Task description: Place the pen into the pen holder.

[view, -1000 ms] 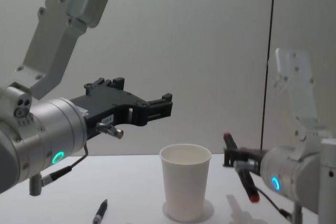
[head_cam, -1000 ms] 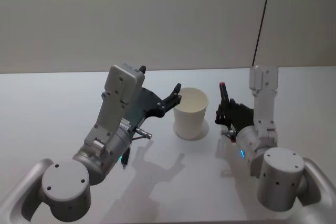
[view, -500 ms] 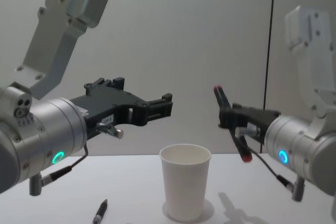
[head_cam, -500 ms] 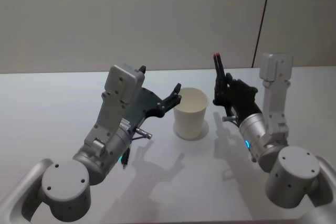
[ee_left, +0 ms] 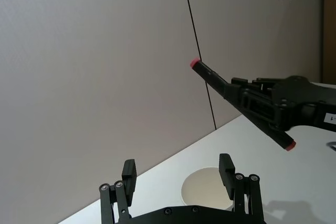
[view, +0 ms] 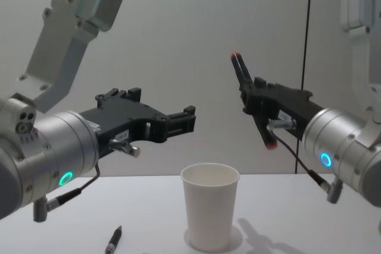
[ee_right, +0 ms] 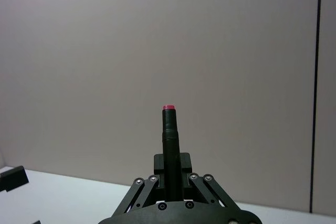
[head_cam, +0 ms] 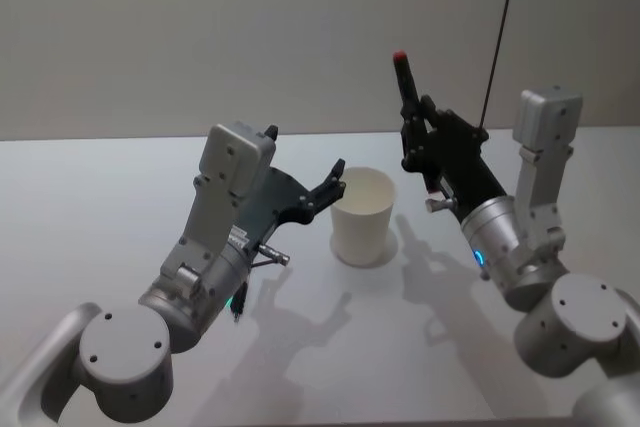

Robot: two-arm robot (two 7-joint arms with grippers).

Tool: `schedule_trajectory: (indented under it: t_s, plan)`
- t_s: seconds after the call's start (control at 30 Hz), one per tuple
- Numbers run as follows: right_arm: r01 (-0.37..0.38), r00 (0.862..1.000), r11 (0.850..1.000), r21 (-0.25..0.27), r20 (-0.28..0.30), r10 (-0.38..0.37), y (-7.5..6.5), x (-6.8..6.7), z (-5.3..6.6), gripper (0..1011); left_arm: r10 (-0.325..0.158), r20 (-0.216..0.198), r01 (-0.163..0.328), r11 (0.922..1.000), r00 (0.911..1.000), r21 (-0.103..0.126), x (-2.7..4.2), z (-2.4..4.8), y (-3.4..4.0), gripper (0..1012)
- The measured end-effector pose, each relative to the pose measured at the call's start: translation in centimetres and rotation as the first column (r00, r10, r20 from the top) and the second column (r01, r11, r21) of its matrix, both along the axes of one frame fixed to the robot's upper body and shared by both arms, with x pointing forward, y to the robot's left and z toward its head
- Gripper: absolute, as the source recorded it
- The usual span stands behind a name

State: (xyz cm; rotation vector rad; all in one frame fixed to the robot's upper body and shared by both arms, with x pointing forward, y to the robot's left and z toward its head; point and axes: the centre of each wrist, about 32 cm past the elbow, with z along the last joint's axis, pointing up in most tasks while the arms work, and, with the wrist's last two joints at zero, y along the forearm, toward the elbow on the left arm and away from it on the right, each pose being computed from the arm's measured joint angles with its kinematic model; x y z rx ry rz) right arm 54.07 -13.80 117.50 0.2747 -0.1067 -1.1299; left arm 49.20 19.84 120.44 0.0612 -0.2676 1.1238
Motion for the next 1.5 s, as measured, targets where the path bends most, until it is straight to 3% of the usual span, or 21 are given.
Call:
schedule_trajectory:
  t_s: [0.27,0.53,1.1,1.5]
  plan:
    - [-0.043,0.996,0.999,-0.015,0.076,0.044,-0.1,2.0,-0.8,158,0.000,0.000,0.000,1.0000,1.0000,0.000,0.00,0.00,0.00,1002]
    - [-0.061,0.992,0.997,-0.049,0.106,0.066,0.1,3.8,-1.8,158,0.000,0.000,0.000,1.0000,1.0000,0.000,0.00,0.00,0.00,1002]
    - [-0.137,0.983,0.984,-0.111,0.105,0.149,1.3,6.8,-4.6,158,0.000,0.000,0.000,1.0000,1.0000,0.000,0.00,0.00,0.00,1002]
    - [-0.168,0.978,0.978,-0.121,0.102,0.181,2.1,8.1,-5.6,158,0.000,0.000,0.000,1.0000,1.0000,0.000,0.00,0.00,0.00,1002]
